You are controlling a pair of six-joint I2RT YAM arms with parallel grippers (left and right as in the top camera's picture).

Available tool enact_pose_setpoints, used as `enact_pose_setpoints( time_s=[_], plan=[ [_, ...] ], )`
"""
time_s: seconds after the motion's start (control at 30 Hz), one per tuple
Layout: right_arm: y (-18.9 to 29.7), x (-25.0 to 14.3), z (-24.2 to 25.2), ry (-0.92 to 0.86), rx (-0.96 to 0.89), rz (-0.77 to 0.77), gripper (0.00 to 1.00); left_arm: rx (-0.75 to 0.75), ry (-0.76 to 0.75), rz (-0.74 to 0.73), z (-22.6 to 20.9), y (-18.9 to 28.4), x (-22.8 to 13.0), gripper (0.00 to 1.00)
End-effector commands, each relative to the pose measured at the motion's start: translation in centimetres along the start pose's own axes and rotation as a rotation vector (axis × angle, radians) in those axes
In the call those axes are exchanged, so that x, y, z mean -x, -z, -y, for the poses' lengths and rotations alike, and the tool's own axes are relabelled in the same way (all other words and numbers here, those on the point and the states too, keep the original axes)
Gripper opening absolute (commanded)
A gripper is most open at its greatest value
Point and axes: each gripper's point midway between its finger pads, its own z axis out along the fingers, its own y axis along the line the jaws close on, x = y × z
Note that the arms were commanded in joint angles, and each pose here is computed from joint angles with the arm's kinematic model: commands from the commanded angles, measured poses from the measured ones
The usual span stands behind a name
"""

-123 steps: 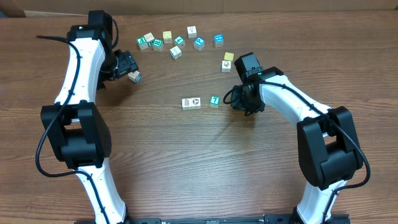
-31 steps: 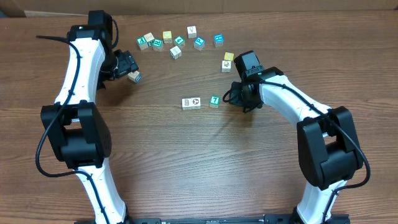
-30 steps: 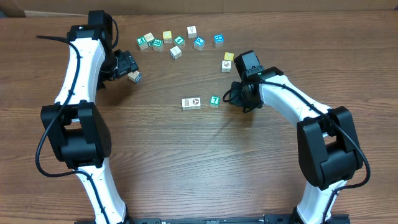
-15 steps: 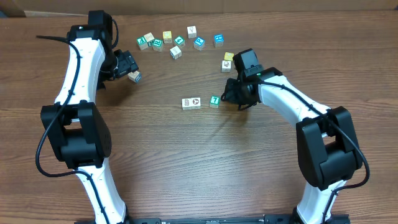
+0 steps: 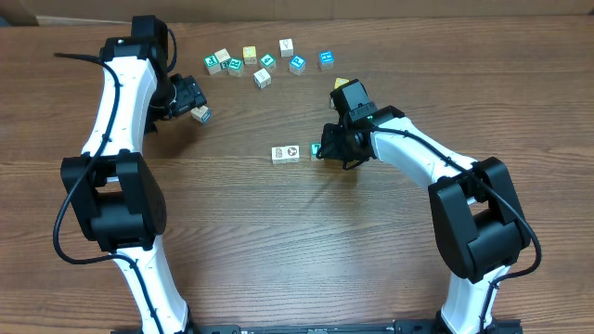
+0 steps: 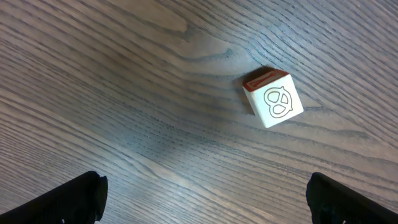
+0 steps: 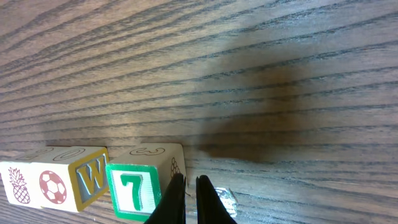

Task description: Form a horizontal line

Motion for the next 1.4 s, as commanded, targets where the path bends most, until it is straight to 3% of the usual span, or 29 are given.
enact_pose_setpoints(
  time_s=[0.0,0.67,1.03,1.37],
  plan=[
    [-0.4,0.1,0.0,-0.005,0.007,0.003,0.04,0.0,-0.017,0.008,0.4,0.0,0.2,1.0],
    [-1.2,-0.9,-0.6,-0.037,0.051,-0.05,0.04,0.0,-0.017,0.008,0.4,0.0,0.2,1.0],
    [-1.4,0.7,-0.5,-0.023,0.022,0.03,0.09,0.0,-0.017,0.008,0.4,0.0,0.2,1.0],
    [-2.3,0.4,-0.6,-0.023,0.038,0.011,0.09,0.0,-0.017,0.008,0.4,0.0,0.2,1.0]
  ],
)
